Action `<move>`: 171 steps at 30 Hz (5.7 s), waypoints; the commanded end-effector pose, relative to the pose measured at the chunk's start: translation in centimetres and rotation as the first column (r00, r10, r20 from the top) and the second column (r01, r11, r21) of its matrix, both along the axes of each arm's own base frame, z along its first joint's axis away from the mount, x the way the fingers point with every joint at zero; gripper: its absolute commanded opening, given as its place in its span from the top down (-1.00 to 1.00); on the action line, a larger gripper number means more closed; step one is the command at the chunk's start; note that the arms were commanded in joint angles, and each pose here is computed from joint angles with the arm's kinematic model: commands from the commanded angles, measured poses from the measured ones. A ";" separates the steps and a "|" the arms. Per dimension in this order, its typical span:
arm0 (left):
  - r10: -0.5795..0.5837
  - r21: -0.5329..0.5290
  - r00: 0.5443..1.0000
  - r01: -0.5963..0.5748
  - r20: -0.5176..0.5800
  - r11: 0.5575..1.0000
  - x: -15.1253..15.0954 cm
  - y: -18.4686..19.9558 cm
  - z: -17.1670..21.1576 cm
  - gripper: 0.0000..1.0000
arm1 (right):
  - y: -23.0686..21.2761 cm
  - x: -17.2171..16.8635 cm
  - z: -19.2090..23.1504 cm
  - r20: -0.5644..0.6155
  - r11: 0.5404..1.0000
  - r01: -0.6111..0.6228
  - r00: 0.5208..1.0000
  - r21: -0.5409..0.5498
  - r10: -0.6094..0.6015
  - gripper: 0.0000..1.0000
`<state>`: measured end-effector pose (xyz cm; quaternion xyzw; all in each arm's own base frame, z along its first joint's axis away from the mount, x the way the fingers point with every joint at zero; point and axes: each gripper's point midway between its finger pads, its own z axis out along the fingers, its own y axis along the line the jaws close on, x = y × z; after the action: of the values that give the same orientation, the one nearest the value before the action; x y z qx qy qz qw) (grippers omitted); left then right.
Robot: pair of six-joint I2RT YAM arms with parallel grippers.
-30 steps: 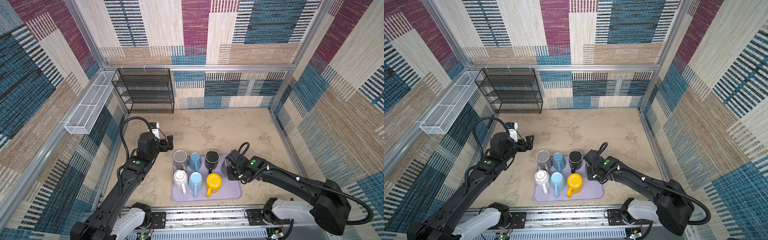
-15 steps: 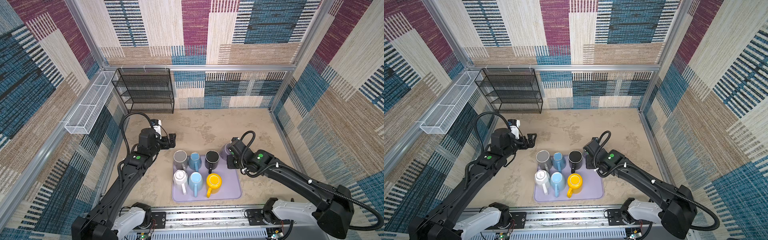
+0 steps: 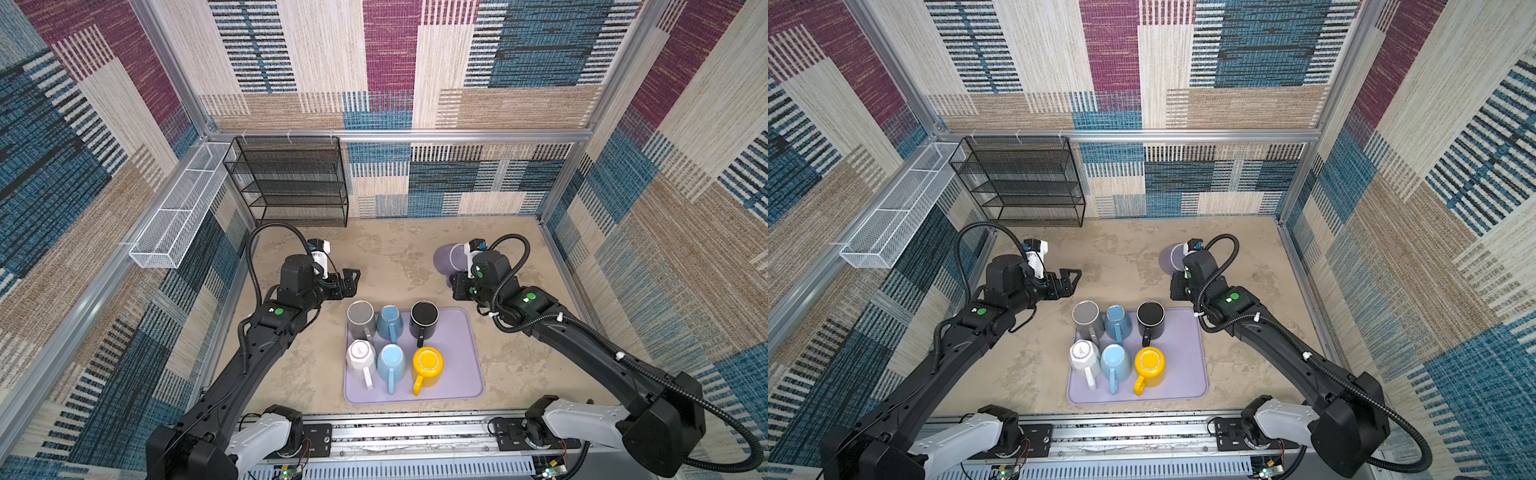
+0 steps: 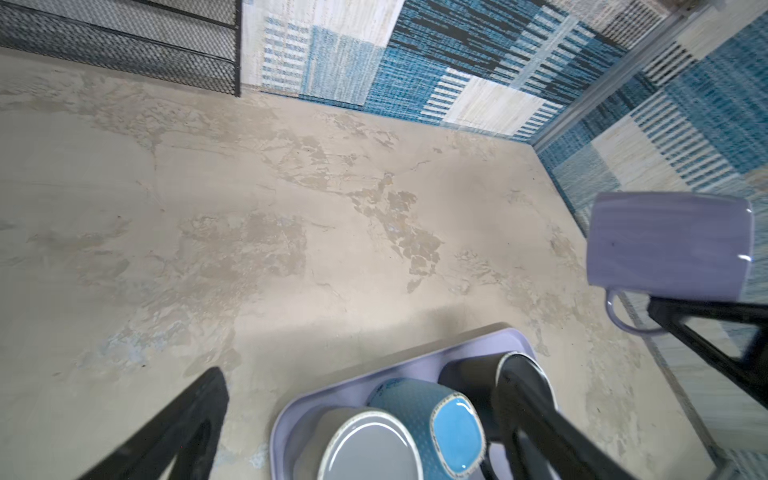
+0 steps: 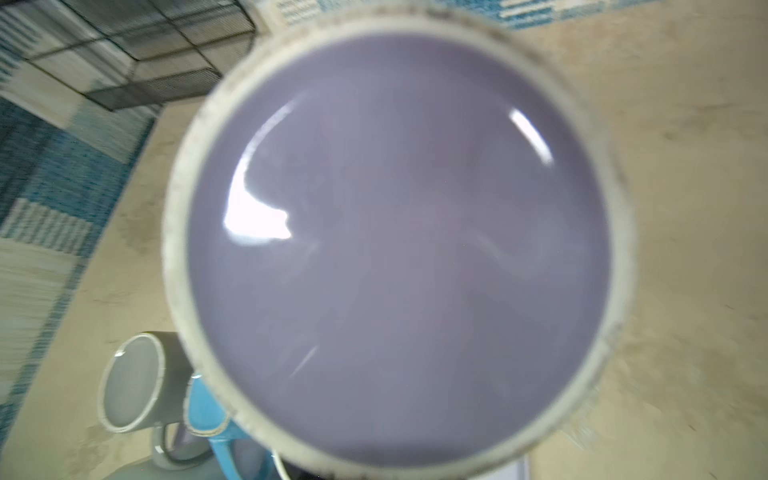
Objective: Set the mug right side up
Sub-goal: 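Lift the lavender mug off the tray and carry it toward the left gripper, then grasp the lavender mug with the left gripper while the right gripper holds it, then open the right gripper and pull back while the left gripper turns the mug upright, then lower the upright lavender mug onto the table with the left gripper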
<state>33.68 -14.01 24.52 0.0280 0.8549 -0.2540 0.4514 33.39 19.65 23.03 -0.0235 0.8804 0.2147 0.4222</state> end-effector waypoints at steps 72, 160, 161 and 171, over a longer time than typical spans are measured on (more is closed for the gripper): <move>-0.524 -0.391 0.715 0.695 0.462 0.604 -6.3 -10.3 11.1 0.90 | 14.9 -6.4 11.8 0.579 0.377 -0.855 0.519 0.357 0.629 1.00; 0.406 0.625 0.814 -0.069 -0.416 0.777 10.8 8.7 -15.5 1.00 | 6.8 -1.8 3.9 0.291 0.833 -0.476 0.870 0.283 0.398 0.14; 0.410 0.629 0.812 -0.069 -0.416 0.775 10.9 8.8 -15.7 1.00 | 6.8 -1.8 3.9 0.288 0.834 -0.474 0.871 0.282 0.397 0.14; 0.423 0.657 0.804 -0.055 -0.417 0.752 11.1 9.3 -16.4 1.00 | 6.9 -1.8 3.8 0.284 0.833 -0.475 0.872 0.285 0.399 0.13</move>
<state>44.16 -5.36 7.59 -0.0174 0.9806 0.0855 0.1757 31.51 26.50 26.58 -0.1752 0.7520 0.4522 0.4465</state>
